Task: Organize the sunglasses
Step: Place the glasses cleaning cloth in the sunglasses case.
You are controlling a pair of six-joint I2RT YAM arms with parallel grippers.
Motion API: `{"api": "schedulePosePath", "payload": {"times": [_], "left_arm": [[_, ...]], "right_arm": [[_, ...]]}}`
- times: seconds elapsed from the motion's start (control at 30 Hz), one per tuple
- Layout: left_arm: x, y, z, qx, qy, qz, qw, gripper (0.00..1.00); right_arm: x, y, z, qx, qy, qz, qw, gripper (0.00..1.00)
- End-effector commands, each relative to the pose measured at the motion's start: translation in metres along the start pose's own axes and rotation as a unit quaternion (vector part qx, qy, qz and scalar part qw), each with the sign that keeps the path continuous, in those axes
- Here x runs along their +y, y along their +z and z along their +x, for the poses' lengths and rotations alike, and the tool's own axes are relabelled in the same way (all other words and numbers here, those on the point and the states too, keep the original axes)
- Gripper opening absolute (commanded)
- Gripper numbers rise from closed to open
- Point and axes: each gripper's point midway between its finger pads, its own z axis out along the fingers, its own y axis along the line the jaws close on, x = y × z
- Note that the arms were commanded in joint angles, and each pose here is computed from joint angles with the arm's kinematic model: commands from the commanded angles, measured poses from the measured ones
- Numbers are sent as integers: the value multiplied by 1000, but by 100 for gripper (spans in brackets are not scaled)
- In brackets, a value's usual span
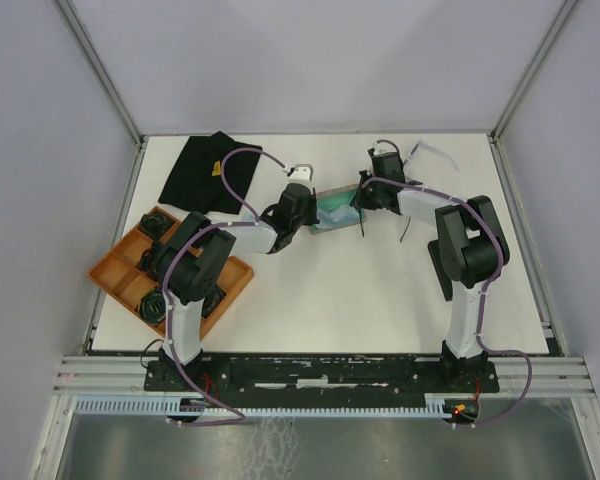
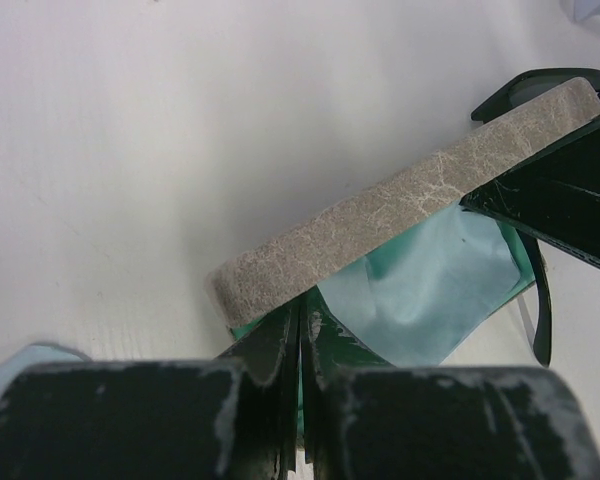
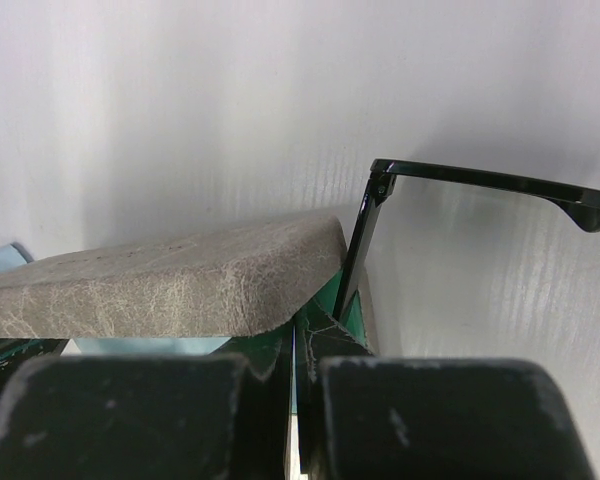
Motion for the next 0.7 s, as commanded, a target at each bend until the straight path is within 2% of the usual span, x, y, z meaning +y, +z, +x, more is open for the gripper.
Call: {"api": "schedulePosePath", "payload": {"times": [0.0,0.67], "left_arm": [[-5,7,-25,-40,13,11,999,3],[-1,10,-23,-39,12,9,999,3]], "right_arm": [[8,-8,-27,-46,-9,-11,999,0],[7,-13,-38,-70,3,-11,997,0]]}}
